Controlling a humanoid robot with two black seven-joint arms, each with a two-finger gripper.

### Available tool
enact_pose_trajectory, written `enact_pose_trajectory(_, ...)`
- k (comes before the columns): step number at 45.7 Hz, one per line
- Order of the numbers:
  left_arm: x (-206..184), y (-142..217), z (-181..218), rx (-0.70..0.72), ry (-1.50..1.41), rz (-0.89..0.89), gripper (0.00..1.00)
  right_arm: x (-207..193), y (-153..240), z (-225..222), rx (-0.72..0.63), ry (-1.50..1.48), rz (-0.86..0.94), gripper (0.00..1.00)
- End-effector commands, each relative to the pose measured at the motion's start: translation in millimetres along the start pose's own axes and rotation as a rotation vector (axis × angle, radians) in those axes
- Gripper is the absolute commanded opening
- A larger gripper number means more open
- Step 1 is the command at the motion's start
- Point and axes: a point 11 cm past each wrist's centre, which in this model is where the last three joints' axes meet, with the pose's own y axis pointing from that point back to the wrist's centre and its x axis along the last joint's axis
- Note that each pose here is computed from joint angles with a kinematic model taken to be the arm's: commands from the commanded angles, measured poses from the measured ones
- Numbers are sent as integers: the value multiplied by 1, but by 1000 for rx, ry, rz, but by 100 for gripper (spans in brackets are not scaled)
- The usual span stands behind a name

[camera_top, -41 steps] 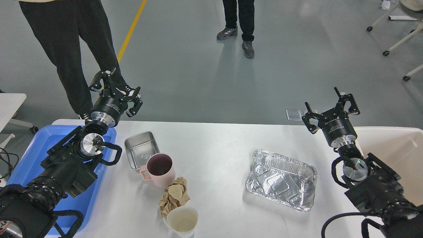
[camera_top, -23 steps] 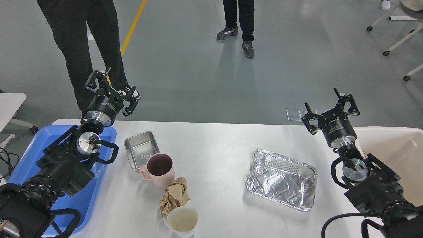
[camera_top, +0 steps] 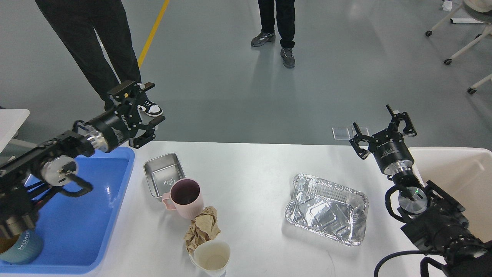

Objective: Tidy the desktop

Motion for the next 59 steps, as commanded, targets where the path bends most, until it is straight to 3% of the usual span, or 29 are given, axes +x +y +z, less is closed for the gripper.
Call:
enact_pose_trajectory(1, 2, 62, 13, 146, -143, -17, 95, -1, -1, 2, -5, 2, -1, 100)
enact_pose_trajectory(15, -28, 174, 18, 412, -378, -90, 94, -6, -2, 14, -39, 13, -12, 100)
enact_pose_trajectory(23, -19, 205, 32, 488, -457, -103, 94, -7, -1, 18, -44, 7, -14, 100)
enact_pose_trajectory(34, -17, 217, 45, 510, -489, -111, 94, -9, -3, 17, -43, 8, -20, 100)
enact_pose_trajectory(41, -17, 206, 47, 549, -623, -135, 94, -10, -4, 17, -43, 8, -21, 100)
enact_pose_trajectory(59, -54, 89, -42, 626, -844, -227, 94, -11, -3, 25, -51, -4, -24, 100)
